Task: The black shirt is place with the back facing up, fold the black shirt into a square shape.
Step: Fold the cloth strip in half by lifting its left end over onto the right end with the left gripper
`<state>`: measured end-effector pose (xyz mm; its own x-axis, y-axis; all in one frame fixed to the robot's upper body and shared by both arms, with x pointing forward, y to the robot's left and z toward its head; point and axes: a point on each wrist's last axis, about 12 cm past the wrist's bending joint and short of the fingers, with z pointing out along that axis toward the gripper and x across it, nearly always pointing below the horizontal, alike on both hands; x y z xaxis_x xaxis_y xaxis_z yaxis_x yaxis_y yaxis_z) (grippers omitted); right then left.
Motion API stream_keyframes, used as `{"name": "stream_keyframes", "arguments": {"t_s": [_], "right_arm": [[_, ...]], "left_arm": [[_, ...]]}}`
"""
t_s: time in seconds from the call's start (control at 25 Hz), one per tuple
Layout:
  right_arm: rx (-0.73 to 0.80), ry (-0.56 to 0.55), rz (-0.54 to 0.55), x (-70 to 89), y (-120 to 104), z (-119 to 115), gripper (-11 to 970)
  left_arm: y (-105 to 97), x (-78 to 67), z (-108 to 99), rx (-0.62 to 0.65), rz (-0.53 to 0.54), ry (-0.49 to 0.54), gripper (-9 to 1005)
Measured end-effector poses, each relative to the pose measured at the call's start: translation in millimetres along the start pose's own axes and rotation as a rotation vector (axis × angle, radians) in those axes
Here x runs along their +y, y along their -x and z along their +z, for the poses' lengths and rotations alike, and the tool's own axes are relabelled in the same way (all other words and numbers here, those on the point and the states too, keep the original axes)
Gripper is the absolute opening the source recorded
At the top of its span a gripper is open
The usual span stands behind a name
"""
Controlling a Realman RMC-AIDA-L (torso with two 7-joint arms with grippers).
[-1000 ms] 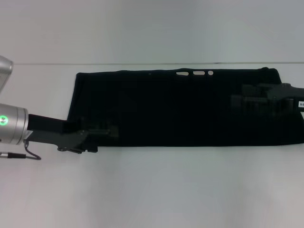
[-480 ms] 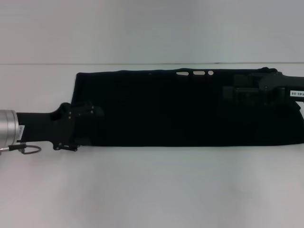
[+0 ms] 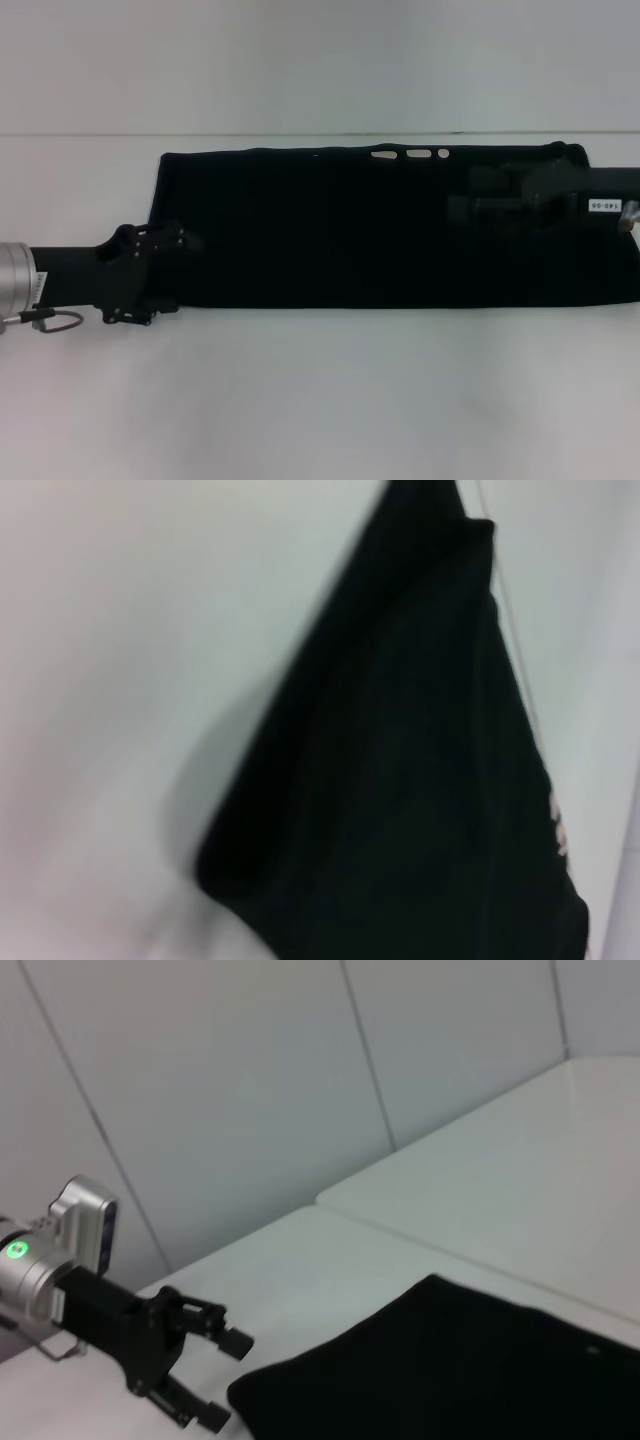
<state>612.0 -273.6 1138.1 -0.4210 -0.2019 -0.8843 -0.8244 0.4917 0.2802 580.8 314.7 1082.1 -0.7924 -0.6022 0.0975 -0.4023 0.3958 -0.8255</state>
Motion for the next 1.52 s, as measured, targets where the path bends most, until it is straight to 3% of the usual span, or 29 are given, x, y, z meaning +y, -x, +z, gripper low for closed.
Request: {"name": "stream_keyframes", "arguments": {"t_s": [0.32,0.72,1.52], "right_arm": [[0.066,0.065,-0.037,6.7,3.4,6.0,748],[0.047,0.049,-0.055,6.6,6.9,9.1,749],[0.033,0.035,-0.043,4.8,8.1,7.9,748]], "left_arm": [[0.2,7.5,-1.3,-0.017,-0.024,0.024,951],[-1.1,20.5,-0.7,-0.054,-0.058,0.039,951],[2.7,21.6,0.4,-0.1,-0.094,0.029,951]]}}
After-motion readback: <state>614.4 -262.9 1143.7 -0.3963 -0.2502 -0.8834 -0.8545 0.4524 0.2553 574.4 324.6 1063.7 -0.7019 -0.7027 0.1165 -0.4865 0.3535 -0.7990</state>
